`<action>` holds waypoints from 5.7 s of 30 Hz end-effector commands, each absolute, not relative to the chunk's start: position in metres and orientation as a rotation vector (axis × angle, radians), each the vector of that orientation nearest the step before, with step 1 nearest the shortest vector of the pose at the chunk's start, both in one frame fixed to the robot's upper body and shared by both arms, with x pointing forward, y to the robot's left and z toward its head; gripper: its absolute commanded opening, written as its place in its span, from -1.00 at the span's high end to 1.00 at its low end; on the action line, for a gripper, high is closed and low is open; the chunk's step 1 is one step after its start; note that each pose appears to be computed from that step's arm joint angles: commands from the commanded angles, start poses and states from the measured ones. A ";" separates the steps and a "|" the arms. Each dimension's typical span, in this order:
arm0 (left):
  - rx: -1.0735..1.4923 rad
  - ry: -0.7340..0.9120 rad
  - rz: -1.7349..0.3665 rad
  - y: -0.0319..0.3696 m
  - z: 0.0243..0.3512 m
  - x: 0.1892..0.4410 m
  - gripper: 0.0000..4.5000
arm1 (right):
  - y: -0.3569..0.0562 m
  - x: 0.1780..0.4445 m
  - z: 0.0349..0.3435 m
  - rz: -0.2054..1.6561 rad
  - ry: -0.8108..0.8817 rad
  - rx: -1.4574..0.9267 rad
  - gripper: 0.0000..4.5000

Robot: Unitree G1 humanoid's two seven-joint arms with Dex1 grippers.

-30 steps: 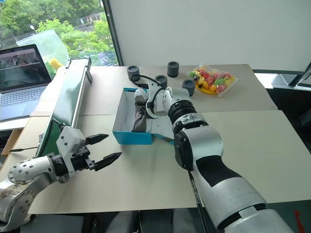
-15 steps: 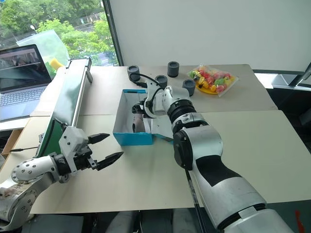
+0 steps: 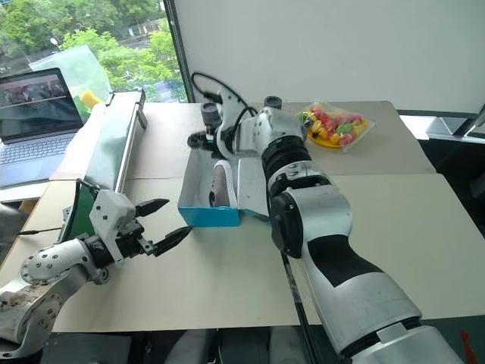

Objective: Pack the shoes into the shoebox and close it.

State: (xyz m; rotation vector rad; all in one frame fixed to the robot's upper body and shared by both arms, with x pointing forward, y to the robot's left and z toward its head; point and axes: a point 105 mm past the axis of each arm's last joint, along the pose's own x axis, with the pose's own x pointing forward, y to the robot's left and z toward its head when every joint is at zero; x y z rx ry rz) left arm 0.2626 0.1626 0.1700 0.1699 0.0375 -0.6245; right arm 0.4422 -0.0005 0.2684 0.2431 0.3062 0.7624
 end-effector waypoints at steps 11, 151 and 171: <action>-0.002 -0.122 0.494 0.337 0.190 0.257 -1.00 | -0.056 0.310 0.205 1.348 -0.021 -0.193 -0.64; -0.086 -0.219 -0.447 0.084 0.197 0.314 -0.48 | 0.025 0.364 0.227 1.021 0.491 1.098 0.89; 0.039 -0.158 -0.455 0.092 0.179 0.304 -0.98 | -0.039 0.424 0.248 0.653 0.224 0.960 0.89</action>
